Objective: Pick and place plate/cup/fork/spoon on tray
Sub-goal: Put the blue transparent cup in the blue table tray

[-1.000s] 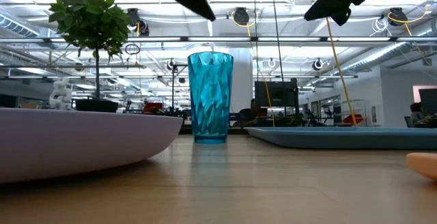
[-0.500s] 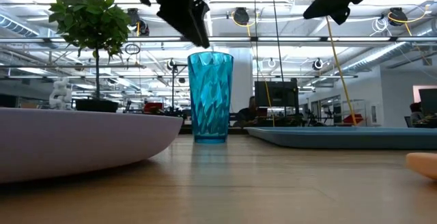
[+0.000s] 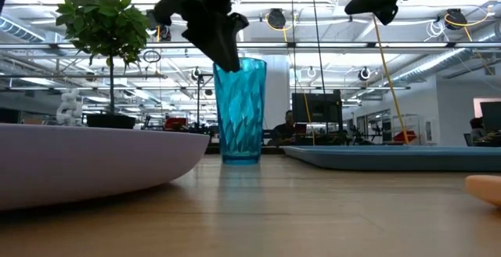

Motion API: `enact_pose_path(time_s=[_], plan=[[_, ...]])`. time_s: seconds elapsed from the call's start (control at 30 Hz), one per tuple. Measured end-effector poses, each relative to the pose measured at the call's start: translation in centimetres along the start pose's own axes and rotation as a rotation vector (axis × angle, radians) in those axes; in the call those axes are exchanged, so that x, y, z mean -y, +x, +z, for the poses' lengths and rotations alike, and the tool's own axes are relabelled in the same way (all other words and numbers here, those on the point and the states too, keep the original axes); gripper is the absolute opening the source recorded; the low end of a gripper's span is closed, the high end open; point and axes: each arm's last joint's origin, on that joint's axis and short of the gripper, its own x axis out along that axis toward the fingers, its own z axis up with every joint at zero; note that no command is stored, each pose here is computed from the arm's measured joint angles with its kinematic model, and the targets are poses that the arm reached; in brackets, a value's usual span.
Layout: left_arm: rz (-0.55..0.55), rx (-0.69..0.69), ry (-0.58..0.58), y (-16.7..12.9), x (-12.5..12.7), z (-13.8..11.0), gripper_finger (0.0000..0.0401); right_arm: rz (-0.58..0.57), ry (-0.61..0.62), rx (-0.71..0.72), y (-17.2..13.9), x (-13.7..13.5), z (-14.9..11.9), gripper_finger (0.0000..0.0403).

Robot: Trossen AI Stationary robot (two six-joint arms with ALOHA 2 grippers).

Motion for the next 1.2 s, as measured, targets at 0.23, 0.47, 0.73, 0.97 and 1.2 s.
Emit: enact_pose_path(time_s=[0.23,0.47,0.73,0.97,1.2], plan=[[0.016,0.014,0.059,0.2,-0.7,-0.1,0.0021,0.022,-0.005,-0.004,0.0,-0.1,0.0,0.0],[0.064,0.071,0.15,-1.2,-1.1,0.2,0.0023,0.078,-0.046,0.023,0.0,-0.3,0.3,0.0],[0.167,0.159,0.195,-3.9,-3.0,2.0,0.0015,0.138,-0.095,0.056,-0.7,-0.5,1.1,0.0],[0.305,0.26,0.187,-7.8,-6.8,2.9,0.0009,0.171,-0.108,0.041,-1.6,-1.1,1.4,0.0],[0.466,0.405,0.171,-10.3,-11.2,2.6,0.0008,0.241,-0.147,0.026,-2.6,-2.5,1.5,0.0]])
